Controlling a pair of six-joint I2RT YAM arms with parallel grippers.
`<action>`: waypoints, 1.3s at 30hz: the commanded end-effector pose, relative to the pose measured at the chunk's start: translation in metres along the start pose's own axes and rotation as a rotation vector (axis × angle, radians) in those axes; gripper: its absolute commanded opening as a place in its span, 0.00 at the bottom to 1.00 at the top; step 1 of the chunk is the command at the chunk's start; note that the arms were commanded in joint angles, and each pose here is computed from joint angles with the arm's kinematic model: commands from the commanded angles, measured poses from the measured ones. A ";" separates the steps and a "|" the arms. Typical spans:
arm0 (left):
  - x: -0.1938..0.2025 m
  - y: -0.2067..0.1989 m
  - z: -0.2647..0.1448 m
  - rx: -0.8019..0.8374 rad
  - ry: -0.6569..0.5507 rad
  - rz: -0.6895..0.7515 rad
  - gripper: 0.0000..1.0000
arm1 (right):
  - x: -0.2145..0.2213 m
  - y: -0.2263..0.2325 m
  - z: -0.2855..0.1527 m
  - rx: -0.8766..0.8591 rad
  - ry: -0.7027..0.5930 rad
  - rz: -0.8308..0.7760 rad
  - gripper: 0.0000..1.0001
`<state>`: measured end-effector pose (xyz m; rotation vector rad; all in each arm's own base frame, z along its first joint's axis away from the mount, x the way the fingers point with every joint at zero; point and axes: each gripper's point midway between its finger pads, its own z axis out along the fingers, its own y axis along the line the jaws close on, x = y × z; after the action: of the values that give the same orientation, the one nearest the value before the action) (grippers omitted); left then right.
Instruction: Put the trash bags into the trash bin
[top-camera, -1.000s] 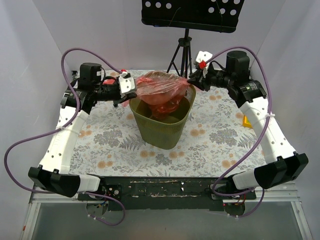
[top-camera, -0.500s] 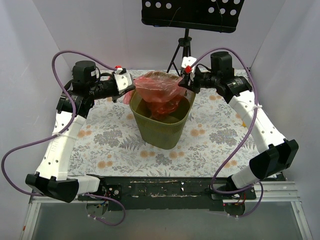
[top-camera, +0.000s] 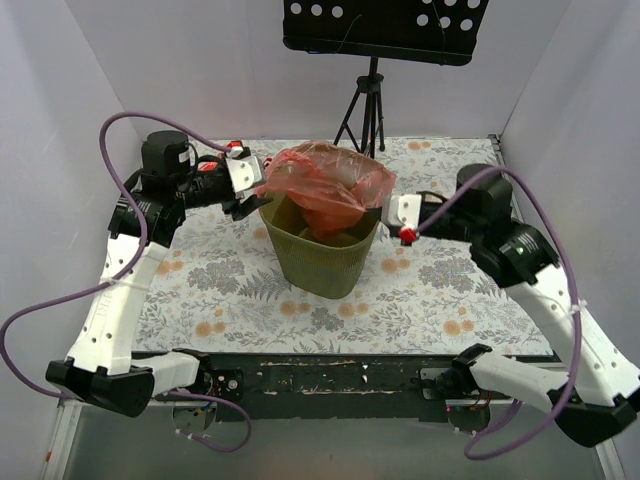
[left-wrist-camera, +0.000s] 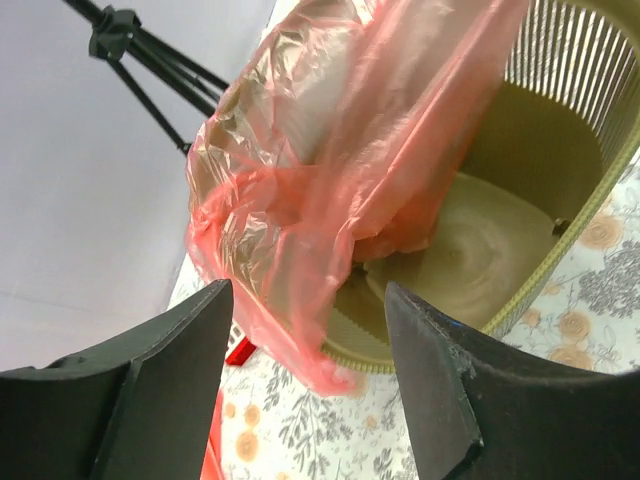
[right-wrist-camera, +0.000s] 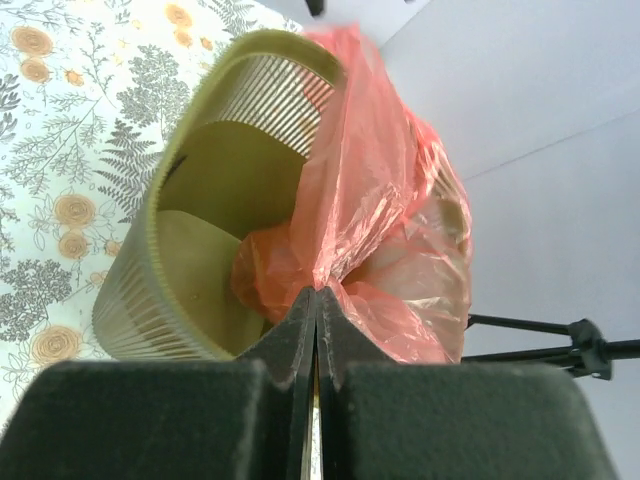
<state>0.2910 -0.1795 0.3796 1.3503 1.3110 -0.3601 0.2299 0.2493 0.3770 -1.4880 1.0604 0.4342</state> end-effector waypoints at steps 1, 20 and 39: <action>-0.026 -0.003 0.010 0.073 -0.094 -0.015 0.62 | 0.004 0.012 -0.001 0.030 0.012 -0.126 0.01; -0.026 -0.039 0.051 0.420 -0.050 -0.169 0.39 | 0.012 0.004 -0.004 0.087 0.049 -0.210 0.01; -0.056 -0.043 0.035 0.255 -0.090 0.062 0.00 | -0.056 -0.018 0.025 -0.169 -0.075 0.213 0.67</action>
<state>0.2565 -0.2502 0.3775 1.5714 1.2667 -0.6761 0.2360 0.2767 0.4382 -1.4337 1.1008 0.5580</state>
